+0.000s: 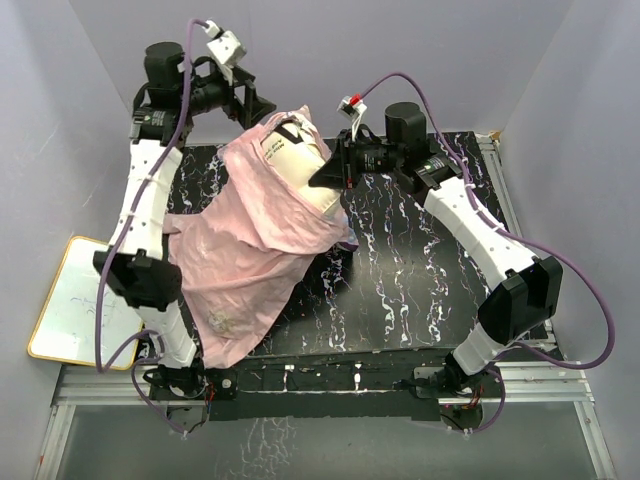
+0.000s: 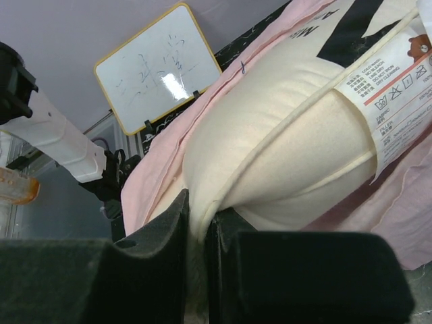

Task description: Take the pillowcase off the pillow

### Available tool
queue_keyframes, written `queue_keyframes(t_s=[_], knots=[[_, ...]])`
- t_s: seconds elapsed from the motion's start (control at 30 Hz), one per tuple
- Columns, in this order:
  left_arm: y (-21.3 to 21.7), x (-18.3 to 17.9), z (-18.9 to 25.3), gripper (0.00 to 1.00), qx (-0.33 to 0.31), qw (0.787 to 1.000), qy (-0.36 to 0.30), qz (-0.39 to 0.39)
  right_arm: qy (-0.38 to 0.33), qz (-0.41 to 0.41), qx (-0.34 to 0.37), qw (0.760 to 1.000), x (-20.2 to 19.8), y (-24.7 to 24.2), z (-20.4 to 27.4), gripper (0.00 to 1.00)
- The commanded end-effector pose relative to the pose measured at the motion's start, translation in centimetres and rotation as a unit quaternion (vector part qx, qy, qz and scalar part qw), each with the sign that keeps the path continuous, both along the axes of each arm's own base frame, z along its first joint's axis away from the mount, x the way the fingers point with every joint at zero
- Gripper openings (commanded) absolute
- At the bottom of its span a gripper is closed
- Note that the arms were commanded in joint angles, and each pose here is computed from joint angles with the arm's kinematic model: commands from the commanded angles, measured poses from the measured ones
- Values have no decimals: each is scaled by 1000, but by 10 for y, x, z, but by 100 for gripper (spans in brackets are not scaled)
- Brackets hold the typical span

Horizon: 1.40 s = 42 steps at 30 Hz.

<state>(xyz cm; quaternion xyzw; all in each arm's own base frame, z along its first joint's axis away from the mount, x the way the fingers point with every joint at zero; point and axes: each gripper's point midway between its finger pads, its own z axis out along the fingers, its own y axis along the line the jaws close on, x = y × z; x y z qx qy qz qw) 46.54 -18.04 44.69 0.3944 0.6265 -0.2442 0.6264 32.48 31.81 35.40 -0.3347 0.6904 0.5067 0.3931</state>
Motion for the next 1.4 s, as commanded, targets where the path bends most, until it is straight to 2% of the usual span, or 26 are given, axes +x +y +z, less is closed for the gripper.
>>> queue_keyframes(t_s=[0.0, 0.27, 0.33, 0.47, 0.63, 0.77, 0.93, 1.07, 1.13, 1.27, 1.37], knots=[[-4, 23, -54, 81, 37, 997, 68, -5, -108, 17, 54, 993, -10, 4, 68, 8], [-8, 28, -89, 72, 74, 993, 95, -7, -113, 19, 51, 992, -11, 5, 71, 8], [-9, 34, -94, 67, 79, 993, 86, 8, -114, 19, 51, 992, -10, 6, 71, 8], [-3, 60, -88, 47, 66, 994, 46, 74, -113, 27, 52, 992, -14, 13, 70, 8], [-2, 87, -84, 34, 49, 991, 32, 119, -114, 45, 52, 991, -23, 27, 69, 8], [2, 104, -62, 27, 14, 988, 5, 151, -113, 71, 49, 990, -36, 41, 65, 8], [5, 116, -27, 24, -13, 982, -42, 186, -122, 76, 38, 989, -45, 48, 61, 8], [17, 125, -36, 22, 3, 975, -40, 220, -155, 32, 45, 986, -35, 35, 81, 8], [25, 127, -53, 24, 29, 972, -29, 233, -165, -16, 48, 985, -17, 19, 91, 8], [43, 122, -89, 39, 75, 964, 5, 256, -160, -166, 68, 971, 40, -45, 102, 8], [62, 116, -118, 41, 104, 956, 33, 274, -146, -249, 108, 951, 65, -107, 103, 8]])
